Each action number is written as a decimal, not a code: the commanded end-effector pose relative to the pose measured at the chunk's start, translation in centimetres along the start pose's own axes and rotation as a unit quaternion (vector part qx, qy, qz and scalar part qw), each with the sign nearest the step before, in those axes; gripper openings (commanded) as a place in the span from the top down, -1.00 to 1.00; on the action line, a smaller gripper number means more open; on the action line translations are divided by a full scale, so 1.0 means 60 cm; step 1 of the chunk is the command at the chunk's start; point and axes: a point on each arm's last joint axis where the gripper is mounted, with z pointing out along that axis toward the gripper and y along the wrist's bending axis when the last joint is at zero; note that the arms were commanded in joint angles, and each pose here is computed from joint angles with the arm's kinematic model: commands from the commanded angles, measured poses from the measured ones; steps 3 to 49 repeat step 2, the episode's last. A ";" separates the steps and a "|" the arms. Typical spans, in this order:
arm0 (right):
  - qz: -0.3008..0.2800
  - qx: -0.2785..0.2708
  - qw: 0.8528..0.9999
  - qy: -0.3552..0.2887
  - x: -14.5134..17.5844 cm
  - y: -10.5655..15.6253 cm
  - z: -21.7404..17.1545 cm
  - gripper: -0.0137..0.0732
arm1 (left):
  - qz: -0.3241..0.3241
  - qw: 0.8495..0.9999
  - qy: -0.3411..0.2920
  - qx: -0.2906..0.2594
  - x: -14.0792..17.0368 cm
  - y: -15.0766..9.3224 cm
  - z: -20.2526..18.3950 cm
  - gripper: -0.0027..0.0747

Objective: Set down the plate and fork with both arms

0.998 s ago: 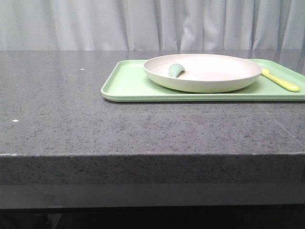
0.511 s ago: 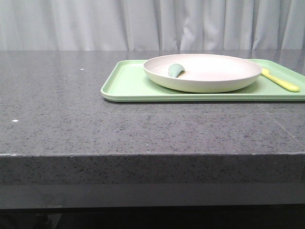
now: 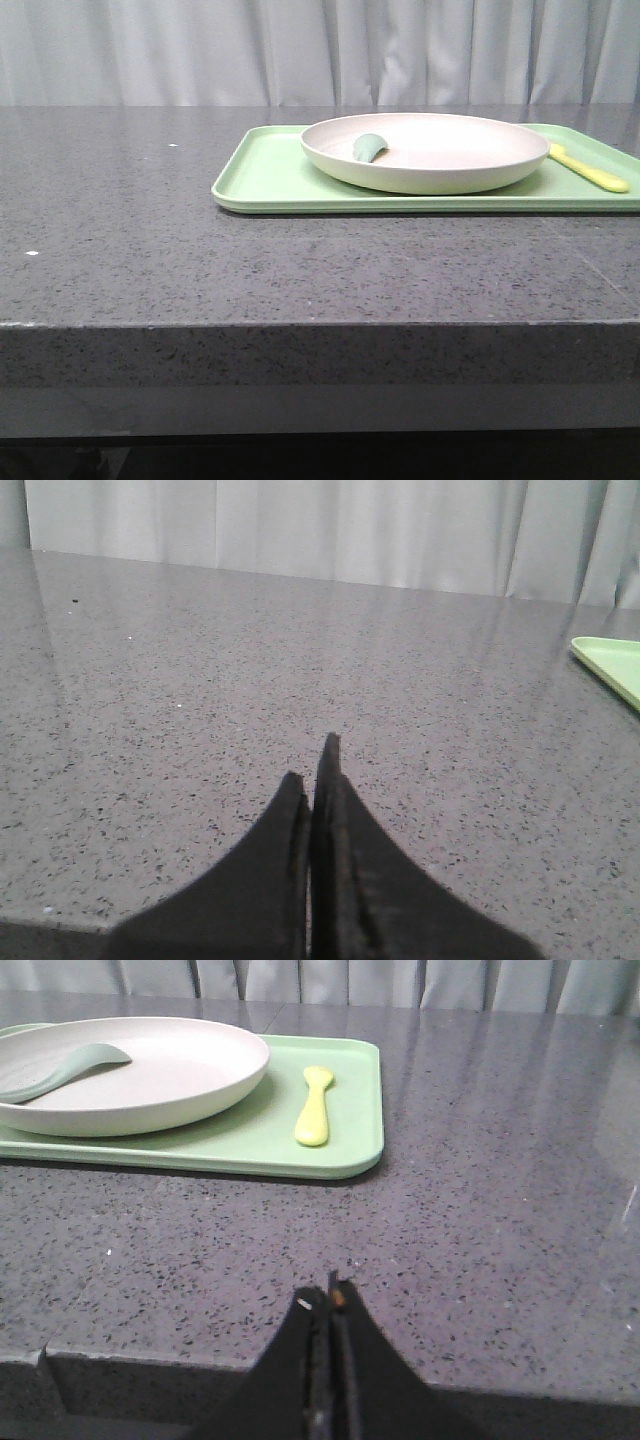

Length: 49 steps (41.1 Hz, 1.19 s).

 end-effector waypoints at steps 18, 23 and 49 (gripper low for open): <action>0.002 0.003 0.999 -0.050 -0.015 -0.001 -0.003 0.96 | -0.004 0.999 -0.051 0.003 -0.013 -0.001 -0.003 0.98; 0.002 0.003 0.999 -0.050 -0.015 -0.001 -0.003 0.96 | -0.004 0.999 -0.051 0.003 -0.013 -0.001 -0.003 0.98; 0.002 0.003 0.999 -0.050 -0.015 -0.001 -0.003 0.96 | -0.004 0.999 -0.051 0.003 -0.013 -0.001 -0.003 0.98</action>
